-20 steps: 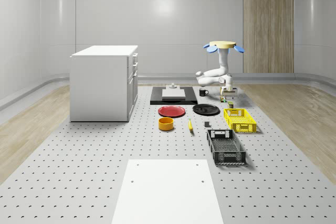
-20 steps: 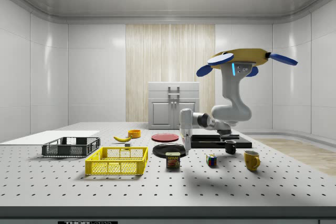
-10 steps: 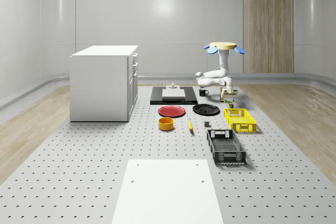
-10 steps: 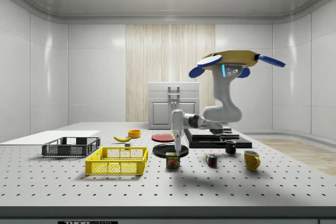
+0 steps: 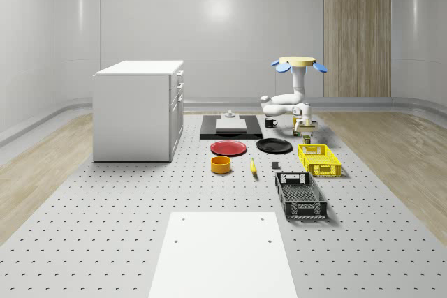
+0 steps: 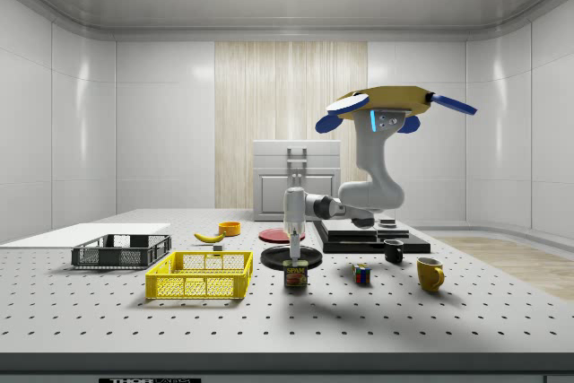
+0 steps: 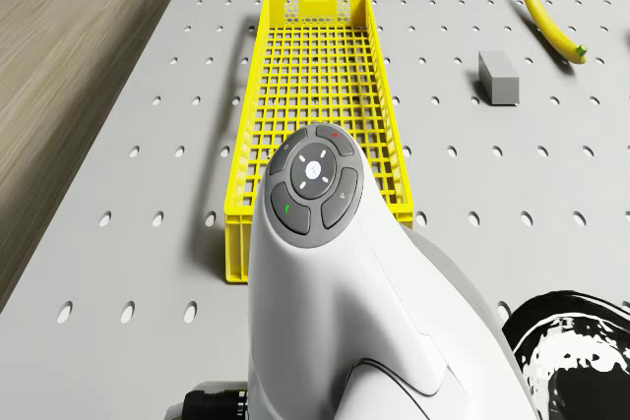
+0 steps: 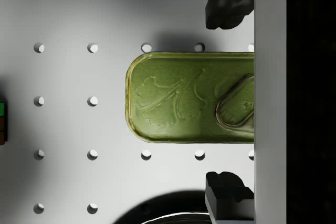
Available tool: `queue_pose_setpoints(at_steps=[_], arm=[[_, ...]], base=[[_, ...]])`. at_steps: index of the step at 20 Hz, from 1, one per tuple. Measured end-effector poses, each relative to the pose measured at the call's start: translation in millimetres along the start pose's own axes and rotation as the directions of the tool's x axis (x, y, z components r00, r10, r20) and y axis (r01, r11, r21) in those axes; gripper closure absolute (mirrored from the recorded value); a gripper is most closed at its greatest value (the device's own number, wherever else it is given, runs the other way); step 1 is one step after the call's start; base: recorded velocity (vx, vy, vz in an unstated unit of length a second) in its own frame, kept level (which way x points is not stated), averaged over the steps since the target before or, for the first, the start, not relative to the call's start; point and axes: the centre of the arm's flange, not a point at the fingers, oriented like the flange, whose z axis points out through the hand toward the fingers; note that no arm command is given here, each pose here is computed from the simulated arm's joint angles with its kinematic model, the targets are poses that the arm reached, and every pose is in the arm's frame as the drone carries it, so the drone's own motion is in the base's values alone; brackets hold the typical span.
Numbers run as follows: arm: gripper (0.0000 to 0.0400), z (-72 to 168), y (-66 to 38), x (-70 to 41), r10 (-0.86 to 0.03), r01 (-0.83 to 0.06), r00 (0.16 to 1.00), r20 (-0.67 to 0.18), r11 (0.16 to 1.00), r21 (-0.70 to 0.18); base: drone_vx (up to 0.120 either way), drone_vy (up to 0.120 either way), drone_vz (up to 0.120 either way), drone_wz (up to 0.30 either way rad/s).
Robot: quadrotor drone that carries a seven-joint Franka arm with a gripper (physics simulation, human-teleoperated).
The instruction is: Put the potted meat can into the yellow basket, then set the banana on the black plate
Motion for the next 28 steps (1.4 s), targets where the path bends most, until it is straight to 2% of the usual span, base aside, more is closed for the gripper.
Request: queue_pose_setpoints(at_steps=[10,14,18,23,28], arm=[[0.0,24.9,0.0,0.1,0.0,0.0,1.0,0.0,1.0,0.0],[0.009,28.5,0.0,0.1,0.0,0.0,1.0,0.0,1.0,0.0],[0.0103,30.0,0.1,0.2,0.0,0.0,1.0,-0.003,1.0,-0.001],[0.011,20.6,0.2,0.3,0.005,-0.005,1.0,-0.004,1.0,-0.002],[0.0111,4.3,0.3,0.3,0.003,-0.003,1.0,-0.005,1.0,-0.003]], base=[[0.0,0.0,0.0,0.0],[0.0,0.0,0.0,0.0],[0.0,0.0,0.0,0.0],[0.0,0.0,0.0,0.0],[0.0,0.0,0.12,0.0]])
